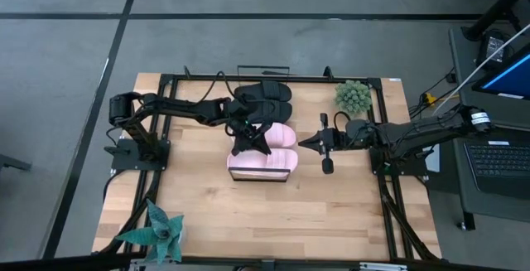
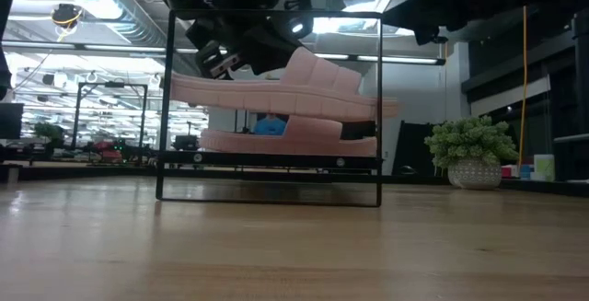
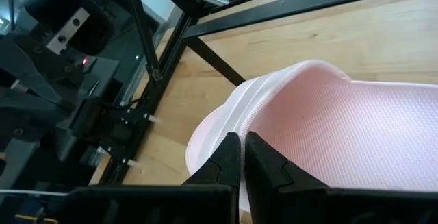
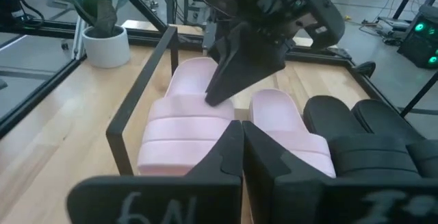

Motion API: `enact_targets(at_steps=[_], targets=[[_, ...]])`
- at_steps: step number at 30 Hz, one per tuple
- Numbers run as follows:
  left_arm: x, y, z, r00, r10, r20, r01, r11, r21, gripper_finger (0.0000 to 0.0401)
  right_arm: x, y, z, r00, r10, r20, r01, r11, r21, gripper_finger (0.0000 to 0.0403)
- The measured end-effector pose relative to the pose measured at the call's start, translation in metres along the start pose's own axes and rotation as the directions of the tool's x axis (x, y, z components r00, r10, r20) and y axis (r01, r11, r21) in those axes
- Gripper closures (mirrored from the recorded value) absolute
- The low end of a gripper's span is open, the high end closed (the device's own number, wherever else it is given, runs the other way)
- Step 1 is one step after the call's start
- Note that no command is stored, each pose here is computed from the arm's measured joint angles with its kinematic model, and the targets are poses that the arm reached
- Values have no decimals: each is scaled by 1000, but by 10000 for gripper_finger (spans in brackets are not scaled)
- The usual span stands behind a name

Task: Pick and place slides into the shelf
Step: Put the pink slide on the shelf

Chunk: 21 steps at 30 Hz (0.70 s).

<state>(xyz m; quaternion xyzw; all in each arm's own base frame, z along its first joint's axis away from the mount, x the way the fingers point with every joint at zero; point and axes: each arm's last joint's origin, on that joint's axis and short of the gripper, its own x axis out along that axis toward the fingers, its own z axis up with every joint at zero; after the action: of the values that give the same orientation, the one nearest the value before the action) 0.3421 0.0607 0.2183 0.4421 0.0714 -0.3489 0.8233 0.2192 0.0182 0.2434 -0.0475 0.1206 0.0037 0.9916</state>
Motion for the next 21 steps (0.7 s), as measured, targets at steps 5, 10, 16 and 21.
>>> enact_targets(at_steps=[5,10,16,21], targets=[[3,-1,-4,1000,0,-6,0,1000,-1,401,0,0,0,1000,0,0,0,1000,-4,399],[12,-7,-17,1000,-18,-20,18,1000,-26,401,0,0,0,1000,0,0,0,1000,-3,399],[18,-10,-25,999,-25,-24,24,999,-35,401,0,0,1,1000,0,7,0,1000,-7,399],[18,-10,-24,999,-21,-24,20,999,-31,401,0,0,1,1000,0,7,0,1000,-8,397]])
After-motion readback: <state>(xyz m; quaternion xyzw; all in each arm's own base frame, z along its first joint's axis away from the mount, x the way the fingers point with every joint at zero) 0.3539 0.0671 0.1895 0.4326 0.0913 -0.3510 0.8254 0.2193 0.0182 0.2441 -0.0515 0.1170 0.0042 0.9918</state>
